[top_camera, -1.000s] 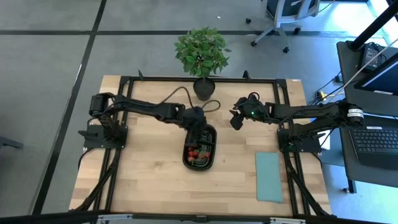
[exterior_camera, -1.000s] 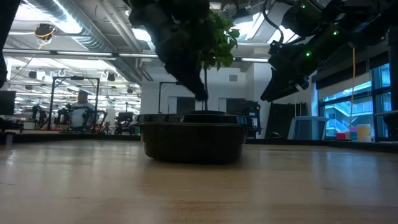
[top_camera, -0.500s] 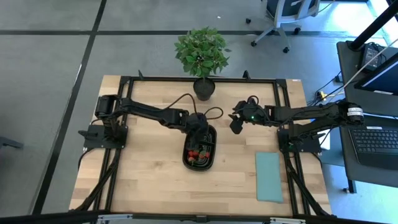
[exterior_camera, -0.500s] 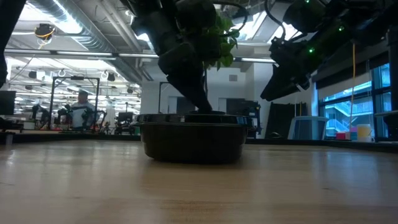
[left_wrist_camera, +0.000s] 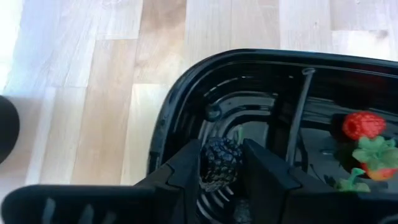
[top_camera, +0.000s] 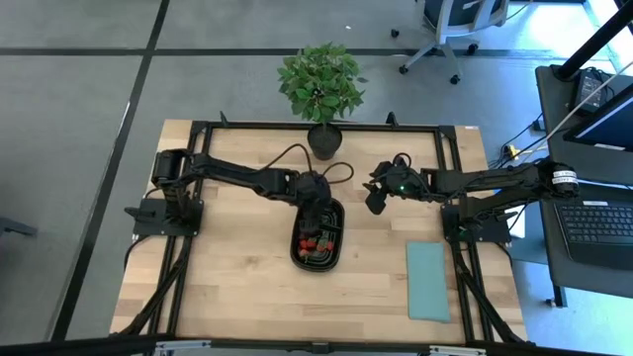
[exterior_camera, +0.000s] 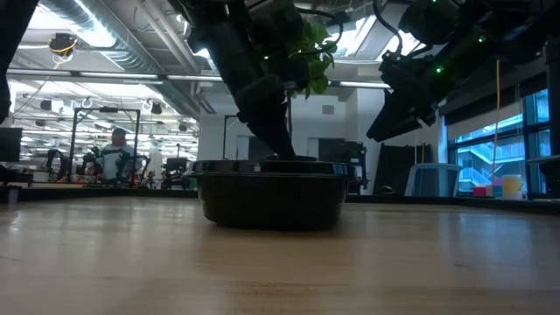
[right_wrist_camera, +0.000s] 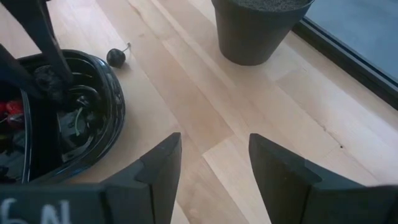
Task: Pick and placing Produce into tupperware
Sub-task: Put the top black cherry into the black container with the other black fruits, then put the black cherry into the black container with the other black fruits
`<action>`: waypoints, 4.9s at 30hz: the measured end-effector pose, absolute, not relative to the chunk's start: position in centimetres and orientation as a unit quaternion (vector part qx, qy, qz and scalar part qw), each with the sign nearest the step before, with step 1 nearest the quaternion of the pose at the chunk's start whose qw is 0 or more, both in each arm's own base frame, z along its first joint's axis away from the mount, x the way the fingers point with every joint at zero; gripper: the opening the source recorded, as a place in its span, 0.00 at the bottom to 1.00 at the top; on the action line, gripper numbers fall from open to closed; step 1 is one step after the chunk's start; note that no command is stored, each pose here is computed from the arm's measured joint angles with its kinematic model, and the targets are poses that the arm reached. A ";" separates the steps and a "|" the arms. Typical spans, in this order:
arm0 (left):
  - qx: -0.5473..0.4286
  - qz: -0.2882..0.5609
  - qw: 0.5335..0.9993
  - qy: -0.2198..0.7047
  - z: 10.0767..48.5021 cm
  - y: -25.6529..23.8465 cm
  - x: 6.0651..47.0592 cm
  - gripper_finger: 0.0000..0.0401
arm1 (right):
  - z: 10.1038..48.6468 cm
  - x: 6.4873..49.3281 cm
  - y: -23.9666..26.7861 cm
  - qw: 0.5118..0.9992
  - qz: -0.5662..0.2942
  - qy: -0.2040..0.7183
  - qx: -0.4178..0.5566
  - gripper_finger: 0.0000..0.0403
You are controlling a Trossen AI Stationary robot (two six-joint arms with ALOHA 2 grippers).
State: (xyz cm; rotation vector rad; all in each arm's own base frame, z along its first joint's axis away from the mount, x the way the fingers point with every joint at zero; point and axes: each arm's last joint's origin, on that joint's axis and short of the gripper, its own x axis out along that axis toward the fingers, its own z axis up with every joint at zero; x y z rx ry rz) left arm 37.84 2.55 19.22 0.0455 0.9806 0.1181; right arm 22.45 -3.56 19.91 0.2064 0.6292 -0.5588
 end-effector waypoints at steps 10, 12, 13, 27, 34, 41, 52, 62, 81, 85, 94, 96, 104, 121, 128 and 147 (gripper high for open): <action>0.021 0.057 0.879 0.474 19.2 2.6 37.8 0.39 | 19.9 22.5 -3.6 0.908 -0.271 0.305 0.100 0.47; 0.020 0.059 0.878 0.474 19.2 2.8 37.8 0.42 | 19.9 22.5 -3.6 0.908 -0.271 0.305 0.100 0.47; 0.019 0.060 0.878 0.474 19.2 2.9 37.7 0.43 | 19.9 22.5 -3.6 0.908 -0.271 0.305 0.100 0.47; 0.040 0.074 0.873 0.481 24.2 5.2 34.0 0.46 | 19.9 22.4 -3.6 0.907 -0.270 0.306 0.098 0.47; 0.125 0.037 0.856 0.501 26.6 6.6 31.3 0.46 | 19.9 22.4 -3.6 0.907 -0.271 0.308 0.097 0.47; 0.143 -0.007 0.830 0.539 24.9 8.4 31.2 0.46 | 19.8 22.4 -3.6 0.907 -0.271 0.309 0.096 0.47; 0.168 -0.059 0.800 0.573 20.9 9.7 32.8 0.46 | 19.8 22.4 -3.6 0.906 -0.273 0.309 0.095 0.47; 0.173 -0.095 0.798 0.569 18.6 10.0 34.1 0.45 | 19.8 22.4 -3.6 0.906 -0.273 0.309 0.095 0.47; 0.221 -0.105 0.785 0.569 15.6 8.1 33.4 0.45 | 19.8 22.4 -3.7 0.907 -0.269 0.313 0.084 0.47; 0.229 -0.082 0.793 0.559 15.5 7.8 33.8 0.45 | 19.8 22.4 -3.7 0.907 -0.269 0.312 0.084 0.47; 0.229 -0.083 0.798 0.550 15.5 7.7 34.0 0.45 | 19.8 22.4 -3.7 0.907 -0.270 0.312 0.085 0.47; 0.226 -0.081 0.801 0.548 15.4 7.5 34.2 0.45 | 19.8 22.4 -3.7 0.907 -0.270 0.312 0.085 0.47; 0.200 -0.060 0.811 0.547 14.5 7.4 34.8 0.45 | 19.9 22.4 -3.7 0.908 -0.270 0.310 0.086 0.47; 0.170 -0.048 0.799 0.574 13.2 7.1 34.8 0.44 | 20.0 22.6 -3.7 0.911 -0.270 0.300 0.089 0.47; 0.170 -0.052 0.793 0.583 13.0 6.9 34.6 0.28 | 20.0 22.6 -3.7 0.911 -0.270 0.298 0.090 0.47; 0.186 -0.006 0.781 0.597 13.8 7.3 34.0 0.00 | 20.0 22.6 -3.7 0.911 -0.270 0.299 0.089 0.47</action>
